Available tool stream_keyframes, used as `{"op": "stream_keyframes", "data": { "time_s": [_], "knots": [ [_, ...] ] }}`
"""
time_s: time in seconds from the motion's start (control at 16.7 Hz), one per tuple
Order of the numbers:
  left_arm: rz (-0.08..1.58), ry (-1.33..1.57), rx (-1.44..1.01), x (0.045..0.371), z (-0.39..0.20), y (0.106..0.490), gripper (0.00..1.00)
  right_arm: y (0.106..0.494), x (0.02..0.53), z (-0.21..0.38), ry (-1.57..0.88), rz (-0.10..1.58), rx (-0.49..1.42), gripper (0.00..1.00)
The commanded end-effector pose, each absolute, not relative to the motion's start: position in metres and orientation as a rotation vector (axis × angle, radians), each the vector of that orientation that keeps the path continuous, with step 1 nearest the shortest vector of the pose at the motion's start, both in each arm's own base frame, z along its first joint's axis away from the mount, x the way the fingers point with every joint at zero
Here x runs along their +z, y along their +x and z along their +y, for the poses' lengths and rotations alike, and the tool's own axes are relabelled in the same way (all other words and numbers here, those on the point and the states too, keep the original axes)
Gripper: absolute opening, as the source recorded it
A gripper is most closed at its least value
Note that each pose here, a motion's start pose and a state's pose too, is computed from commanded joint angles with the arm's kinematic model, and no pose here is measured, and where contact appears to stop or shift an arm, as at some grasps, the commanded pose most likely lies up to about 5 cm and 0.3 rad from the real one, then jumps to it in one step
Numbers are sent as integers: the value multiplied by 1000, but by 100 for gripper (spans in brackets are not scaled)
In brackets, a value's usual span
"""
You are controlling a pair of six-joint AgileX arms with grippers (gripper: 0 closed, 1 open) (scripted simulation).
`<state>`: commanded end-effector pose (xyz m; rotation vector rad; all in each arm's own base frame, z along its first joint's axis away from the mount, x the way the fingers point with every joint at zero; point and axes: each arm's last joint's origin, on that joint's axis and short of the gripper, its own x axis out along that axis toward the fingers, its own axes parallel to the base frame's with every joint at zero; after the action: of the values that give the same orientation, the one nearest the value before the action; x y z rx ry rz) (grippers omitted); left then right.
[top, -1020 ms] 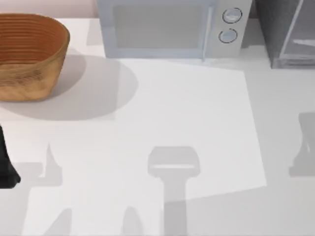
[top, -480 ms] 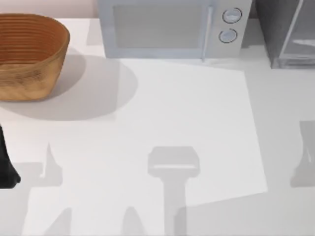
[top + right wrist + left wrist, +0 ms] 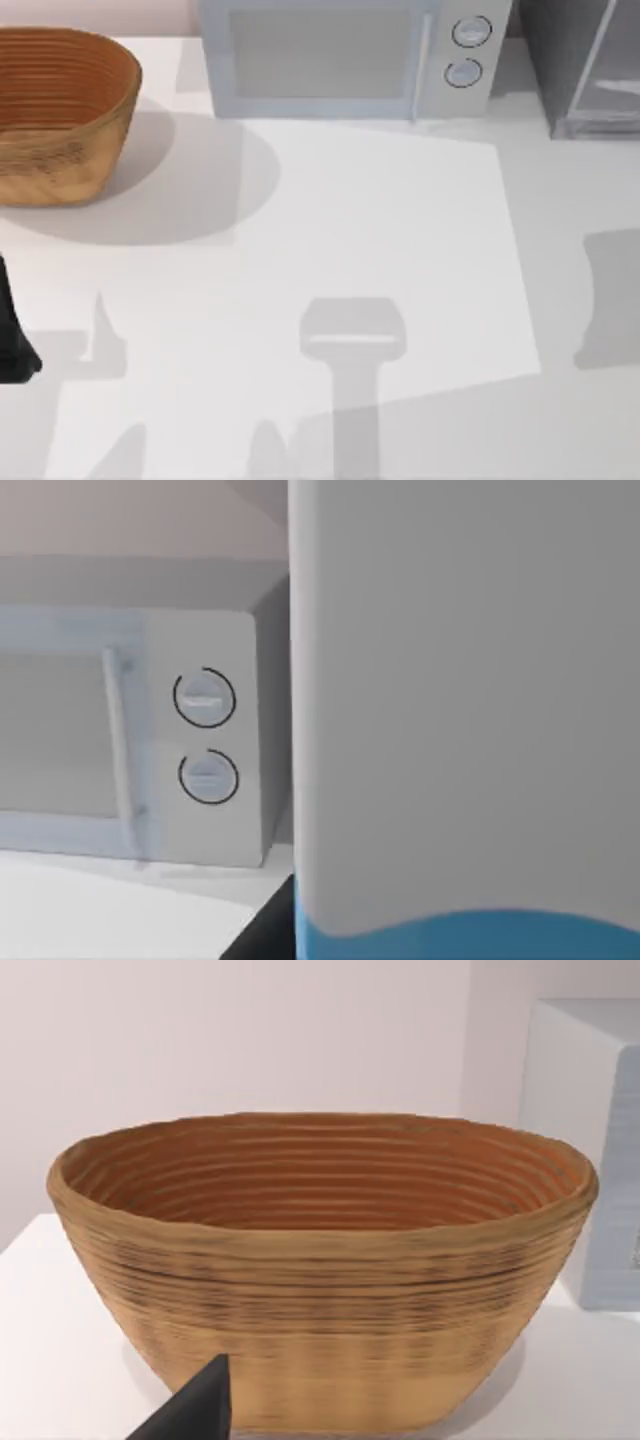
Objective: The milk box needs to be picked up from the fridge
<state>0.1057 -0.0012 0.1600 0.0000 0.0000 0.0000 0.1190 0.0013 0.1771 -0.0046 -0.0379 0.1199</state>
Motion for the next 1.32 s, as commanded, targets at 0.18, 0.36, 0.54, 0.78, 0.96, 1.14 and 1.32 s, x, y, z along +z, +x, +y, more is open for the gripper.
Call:
{"op": "stream_keyframes", "data": {
  "time_s": [0.18,0.36,0.54,0.78,0.96,1.14,1.32],
  "knots": [
    [0,0,0,160,-1,106,100,138,185,3,-10,-46,229,0],
    [0,0,0,160,-1,106,100,163,181,4,-6,-22,351,0],
    [0,0,0,160,-1,106,100,186,170,5,5,5,475,0],
    [0,0,0,160,-1,106,100,210,150,5,12,15,620,0],
    [0,0,0,160,-1,106,100,221,136,4,10,12,703,0],
    [0,0,0,160,-1,106,100,227,128,4,3,0,753,0],
    [0,0,0,160,-1,106,100,228,126,4,1,-3,763,0]
  ]
}}
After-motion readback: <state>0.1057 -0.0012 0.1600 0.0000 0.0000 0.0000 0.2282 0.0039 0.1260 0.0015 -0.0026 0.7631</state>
